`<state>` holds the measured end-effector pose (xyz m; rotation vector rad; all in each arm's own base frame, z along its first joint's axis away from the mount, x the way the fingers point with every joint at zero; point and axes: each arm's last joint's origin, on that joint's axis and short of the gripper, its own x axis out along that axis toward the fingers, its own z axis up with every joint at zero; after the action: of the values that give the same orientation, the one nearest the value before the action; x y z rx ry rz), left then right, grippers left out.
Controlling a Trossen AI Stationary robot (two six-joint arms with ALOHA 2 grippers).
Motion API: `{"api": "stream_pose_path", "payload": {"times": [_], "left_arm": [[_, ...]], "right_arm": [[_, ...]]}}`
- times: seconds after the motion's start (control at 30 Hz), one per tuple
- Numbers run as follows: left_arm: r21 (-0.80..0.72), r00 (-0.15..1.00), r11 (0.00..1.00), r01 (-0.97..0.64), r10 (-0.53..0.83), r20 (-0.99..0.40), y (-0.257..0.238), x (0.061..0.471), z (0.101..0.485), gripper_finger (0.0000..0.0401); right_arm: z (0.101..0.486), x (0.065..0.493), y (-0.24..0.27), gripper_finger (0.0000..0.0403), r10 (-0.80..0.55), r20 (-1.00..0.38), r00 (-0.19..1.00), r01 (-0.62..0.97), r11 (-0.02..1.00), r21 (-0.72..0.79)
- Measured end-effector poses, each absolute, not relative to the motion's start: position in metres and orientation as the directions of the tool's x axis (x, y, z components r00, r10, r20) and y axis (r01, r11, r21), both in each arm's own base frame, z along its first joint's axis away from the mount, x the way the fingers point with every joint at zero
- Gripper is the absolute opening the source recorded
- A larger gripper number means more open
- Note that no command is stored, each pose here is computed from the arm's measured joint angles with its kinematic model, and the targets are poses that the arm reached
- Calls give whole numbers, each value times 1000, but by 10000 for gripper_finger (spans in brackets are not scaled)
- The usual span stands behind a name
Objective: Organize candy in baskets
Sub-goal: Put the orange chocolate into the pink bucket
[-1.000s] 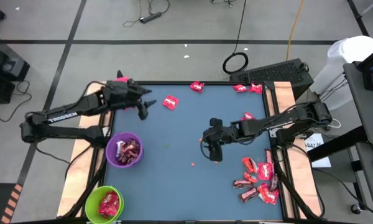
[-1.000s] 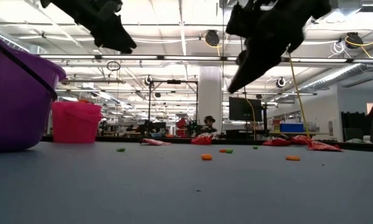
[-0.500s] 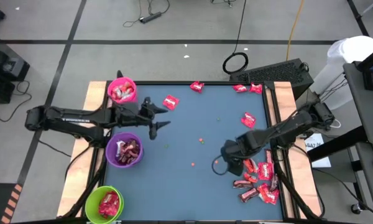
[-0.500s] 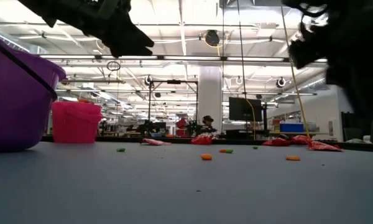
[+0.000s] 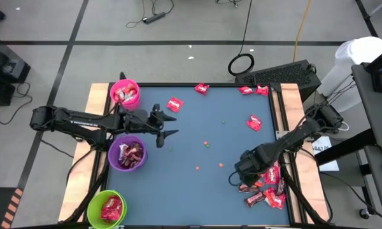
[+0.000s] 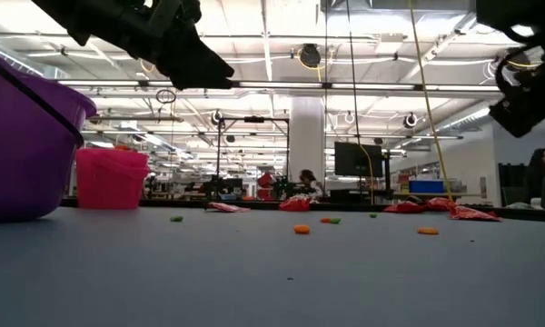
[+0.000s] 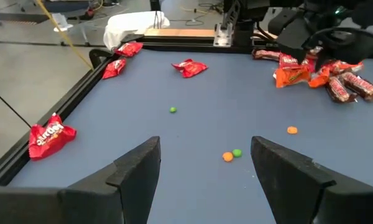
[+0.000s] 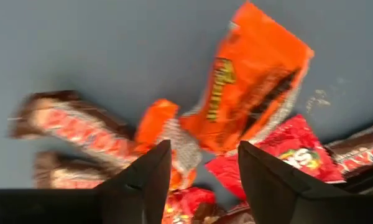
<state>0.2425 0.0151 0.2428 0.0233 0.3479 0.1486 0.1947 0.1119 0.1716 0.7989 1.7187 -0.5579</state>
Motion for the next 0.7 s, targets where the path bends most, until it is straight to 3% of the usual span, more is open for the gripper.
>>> {"api": "stream_pose_path", "payload": {"times": [0.2,0.47,0.7], "left_arm": [[48,929,989,-141,149,-338,15,242,243,255],[43,930,988,-146,152,-335,15,243,243,255],[42,933,988,-150,155,-326,15,243,244,255]], "right_arm": [[157,186,108,125,220,-956,-193,757,653,-2],[162,194,111,10,214,-969,-126,651,754,82],[179,215,111,6,82,-993,80,482,869,111]]}}
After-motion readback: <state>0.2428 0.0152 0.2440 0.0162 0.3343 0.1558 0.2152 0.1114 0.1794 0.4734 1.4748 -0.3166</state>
